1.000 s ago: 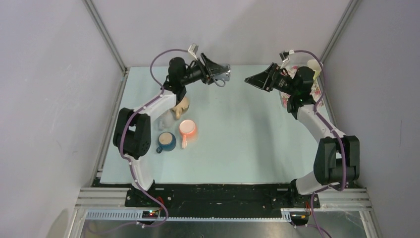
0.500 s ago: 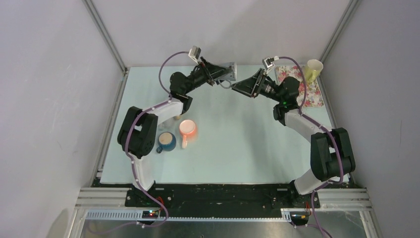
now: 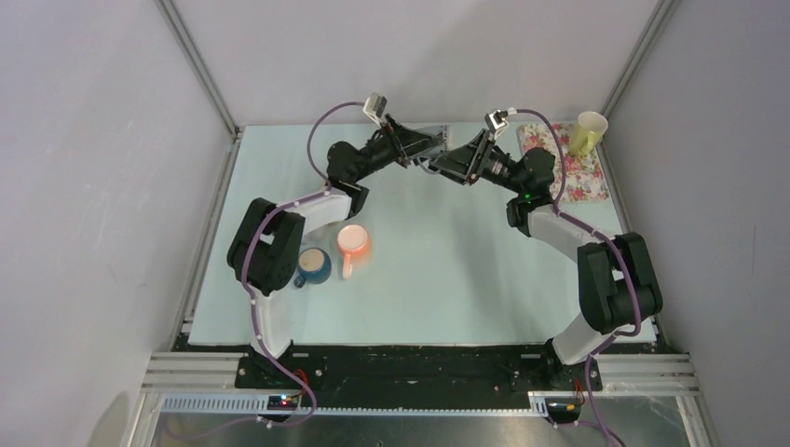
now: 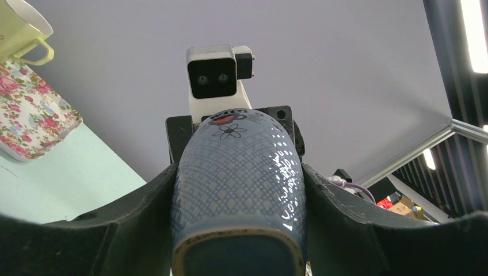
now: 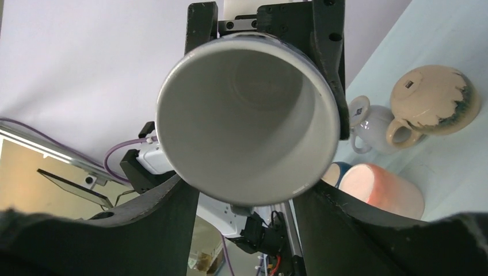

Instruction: Turn the mug right side up

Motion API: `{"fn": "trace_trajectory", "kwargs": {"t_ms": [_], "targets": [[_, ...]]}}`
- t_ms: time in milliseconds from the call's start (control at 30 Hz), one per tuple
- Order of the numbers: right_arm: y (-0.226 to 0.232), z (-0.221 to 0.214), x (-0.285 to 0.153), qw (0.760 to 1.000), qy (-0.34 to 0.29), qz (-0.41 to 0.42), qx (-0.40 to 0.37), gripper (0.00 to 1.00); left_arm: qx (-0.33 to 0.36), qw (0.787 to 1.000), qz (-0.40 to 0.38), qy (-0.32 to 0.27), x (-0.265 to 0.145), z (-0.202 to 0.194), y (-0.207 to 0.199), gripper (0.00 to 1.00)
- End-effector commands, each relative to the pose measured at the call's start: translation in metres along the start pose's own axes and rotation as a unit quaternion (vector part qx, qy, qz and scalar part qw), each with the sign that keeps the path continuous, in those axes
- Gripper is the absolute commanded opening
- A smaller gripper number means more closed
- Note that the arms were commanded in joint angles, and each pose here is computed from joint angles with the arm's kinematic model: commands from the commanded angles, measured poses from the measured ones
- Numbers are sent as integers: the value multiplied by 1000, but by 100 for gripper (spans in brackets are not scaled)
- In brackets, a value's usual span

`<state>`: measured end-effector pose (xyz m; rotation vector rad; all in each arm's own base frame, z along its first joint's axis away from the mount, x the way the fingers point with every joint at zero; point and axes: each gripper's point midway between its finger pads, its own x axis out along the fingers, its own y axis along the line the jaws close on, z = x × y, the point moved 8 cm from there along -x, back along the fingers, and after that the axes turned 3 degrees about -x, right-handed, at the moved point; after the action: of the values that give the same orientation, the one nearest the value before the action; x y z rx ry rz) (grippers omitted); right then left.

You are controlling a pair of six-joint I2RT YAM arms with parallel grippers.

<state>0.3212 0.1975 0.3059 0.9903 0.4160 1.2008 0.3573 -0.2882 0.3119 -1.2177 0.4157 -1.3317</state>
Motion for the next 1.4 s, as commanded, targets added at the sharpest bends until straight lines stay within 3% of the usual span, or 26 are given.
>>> {"fn": "trace_trajectory", "kwargs": {"t_ms": [0, 267, 567, 900, 1367], "targets": [[10, 2, 4, 1000, -13, 24, -12, 62, 43, 998, -47, 2, 6, -2, -17, 0], [2, -2, 8, 1000, -16, 11, 7, 42, 56, 997, -50, 9, 6, -6, -8, 0], [-7, -6, 9, 1000, -8, -10, 17, 31, 83, 994, -56, 35, 4, -11, -1, 0], [-9, -9, 13, 999, 13, -21, 23, 27, 111, 989, -64, 73, 2, -16, 3, 0], [-3, -10, 17, 999, 28, -12, 29, 28, 117, 986, -75, 93, 2, -18, 7, 4]]}}
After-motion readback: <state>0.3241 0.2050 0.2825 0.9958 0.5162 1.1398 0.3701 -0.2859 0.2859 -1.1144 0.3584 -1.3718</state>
